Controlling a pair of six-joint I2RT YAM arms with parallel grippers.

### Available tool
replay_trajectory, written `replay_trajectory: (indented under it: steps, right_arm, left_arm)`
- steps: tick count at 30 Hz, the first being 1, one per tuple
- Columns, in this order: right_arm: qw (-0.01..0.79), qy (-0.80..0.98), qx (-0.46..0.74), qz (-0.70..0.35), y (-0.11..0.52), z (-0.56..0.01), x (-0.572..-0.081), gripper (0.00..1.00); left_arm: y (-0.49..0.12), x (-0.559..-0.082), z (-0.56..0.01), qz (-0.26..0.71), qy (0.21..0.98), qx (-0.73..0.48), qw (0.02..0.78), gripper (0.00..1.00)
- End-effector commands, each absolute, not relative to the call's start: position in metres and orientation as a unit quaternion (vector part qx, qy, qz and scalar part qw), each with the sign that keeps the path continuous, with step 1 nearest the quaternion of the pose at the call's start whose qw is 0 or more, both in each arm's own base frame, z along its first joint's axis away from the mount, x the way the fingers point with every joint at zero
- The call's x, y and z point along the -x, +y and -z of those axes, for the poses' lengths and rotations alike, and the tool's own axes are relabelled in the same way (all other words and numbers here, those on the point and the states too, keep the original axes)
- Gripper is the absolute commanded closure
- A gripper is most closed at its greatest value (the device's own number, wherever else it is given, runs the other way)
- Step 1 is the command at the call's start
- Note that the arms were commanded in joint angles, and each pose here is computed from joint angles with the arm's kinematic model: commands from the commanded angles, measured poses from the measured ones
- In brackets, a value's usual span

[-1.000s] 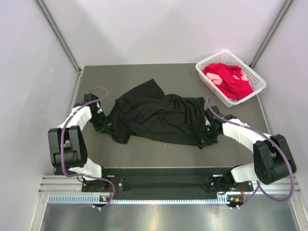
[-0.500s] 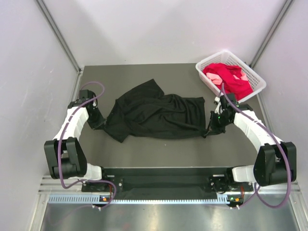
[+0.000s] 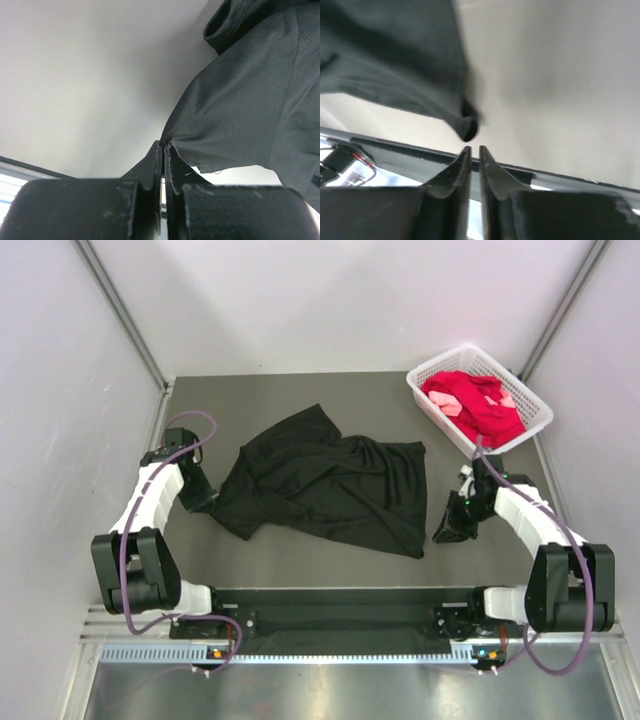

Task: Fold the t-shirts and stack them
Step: Flatten the tshirt out

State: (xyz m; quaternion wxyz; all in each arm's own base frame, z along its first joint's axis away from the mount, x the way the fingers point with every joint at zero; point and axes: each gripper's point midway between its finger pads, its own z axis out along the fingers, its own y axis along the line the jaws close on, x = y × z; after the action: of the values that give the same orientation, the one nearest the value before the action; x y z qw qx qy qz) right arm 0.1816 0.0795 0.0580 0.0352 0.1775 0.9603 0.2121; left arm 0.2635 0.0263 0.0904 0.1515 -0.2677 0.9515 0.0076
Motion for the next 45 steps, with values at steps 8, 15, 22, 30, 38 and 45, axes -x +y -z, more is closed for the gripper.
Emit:
replay_trajectory:
  steps: [8,15,22,30,38,45]
  right_arm:
    - [0.045,0.991,-0.009,-0.125,0.113,-0.045,-0.161,0.62]
    - [0.044,0.992,-0.005,-0.117,0.119,-0.029,-0.169,0.65]
    - [0.035,0.987,-0.069,-0.139,0.131,-0.029,-0.170,0.57]
    - [0.022,0.980,-0.123,-0.155,0.132,-0.018,-0.164,0.58]
    - [0.046,0.977,-0.158,-0.139,0.106,-0.014,-0.172,0.70]
    - [0.052,0.977,-0.160,-0.130,0.091,-0.020,-0.176,1.00]
  left_arm:
    - [0.021,-0.267,-0.096,0.010,0.952,0.257,0.164,1.00]
    - [0.019,-0.267,-0.095,0.016,0.953,0.255,0.162,1.00]
    - [0.019,-0.267,-0.098,0.014,0.954,0.252,0.165,1.00]
    - [0.020,-0.266,-0.096,0.011,0.955,0.248,0.161,1.00]
    - [0.021,-0.266,-0.095,0.010,0.957,0.244,0.158,1.00]
    - [0.022,-0.265,-0.097,0.007,0.956,0.244,0.160,1.00]
